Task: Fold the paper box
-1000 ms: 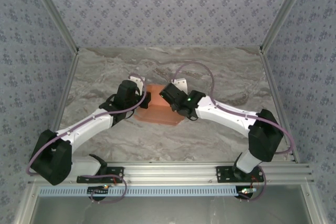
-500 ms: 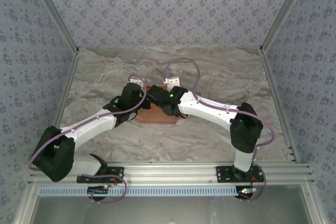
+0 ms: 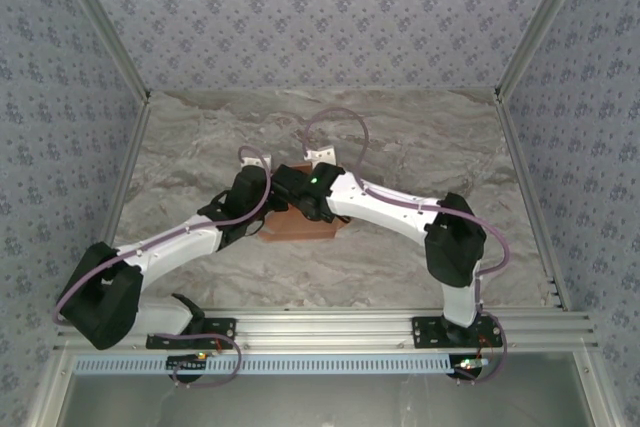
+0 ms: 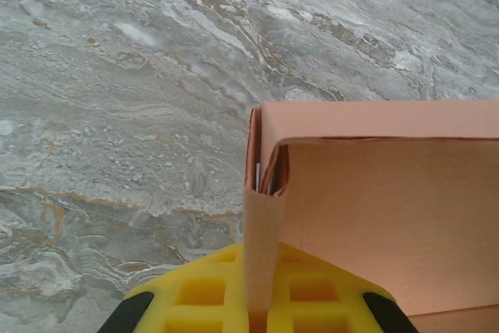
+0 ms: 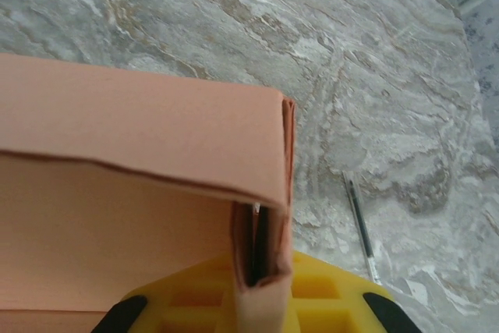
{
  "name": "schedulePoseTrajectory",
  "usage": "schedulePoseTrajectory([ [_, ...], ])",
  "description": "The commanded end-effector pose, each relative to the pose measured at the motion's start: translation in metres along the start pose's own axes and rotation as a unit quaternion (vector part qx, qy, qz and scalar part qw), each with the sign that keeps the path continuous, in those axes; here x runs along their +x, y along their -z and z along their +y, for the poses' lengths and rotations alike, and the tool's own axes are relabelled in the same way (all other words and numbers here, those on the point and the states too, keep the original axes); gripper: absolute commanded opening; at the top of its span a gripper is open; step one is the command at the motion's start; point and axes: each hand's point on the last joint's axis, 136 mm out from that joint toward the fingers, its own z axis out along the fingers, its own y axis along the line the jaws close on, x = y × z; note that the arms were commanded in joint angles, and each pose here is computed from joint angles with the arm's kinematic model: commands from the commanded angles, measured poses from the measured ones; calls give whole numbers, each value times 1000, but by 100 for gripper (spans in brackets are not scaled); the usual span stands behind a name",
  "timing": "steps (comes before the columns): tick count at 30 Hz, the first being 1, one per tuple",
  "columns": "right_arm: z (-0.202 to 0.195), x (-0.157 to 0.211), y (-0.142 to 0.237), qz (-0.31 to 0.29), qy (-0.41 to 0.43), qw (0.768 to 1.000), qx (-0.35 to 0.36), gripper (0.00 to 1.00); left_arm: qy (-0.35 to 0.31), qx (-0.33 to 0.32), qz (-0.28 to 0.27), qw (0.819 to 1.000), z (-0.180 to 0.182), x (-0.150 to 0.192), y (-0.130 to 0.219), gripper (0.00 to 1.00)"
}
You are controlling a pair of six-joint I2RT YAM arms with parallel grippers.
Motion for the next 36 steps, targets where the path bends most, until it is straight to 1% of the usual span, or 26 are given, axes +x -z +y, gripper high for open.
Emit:
schedulePoseTrajectory([
  [1,-4,0,13,-10,31,999,-34,15,-7,-9,-33,999,0,-16,6,2],
  [3,0,-3,19,-15,14,998,-68,20,-8,-11,-34,999,1,-16,6,2],
  [7,5,-7,28,-19,-14,993,-113,28,-10,-13,-32,999,1,-16,4,2],
  [10,8,-9,31,-19,-29,990,-136,35,-11,-14,-31,999,0,-16,3,2],
  [16,14,-16,38,-27,-31,983,-176,50,-13,-15,-29,999,1,-15,2,2],
  [19,11,-16,38,-28,-39,982,-180,53,-13,-15,-28,999,1,-15,2,2],
  [24,4,-4,27,-10,-40,986,-162,58,-14,-14,-29,999,1,-16,2,2],
  [27,0,-4,28,-11,-43,986,-164,61,-16,-14,-28,999,1,-15,2,2],
  [31,-6,-19,46,-39,-51,979,-196,64,-33,-19,-17,999,2,-13,0,2],
  [34,-9,-33,65,-64,-69,966,-241,66,-55,-27,16,998,7,-6,-4,2],
  [36,-14,-42,76,-81,-85,956,-269,68,-66,-17,45,997,7,1,-8,2],
])
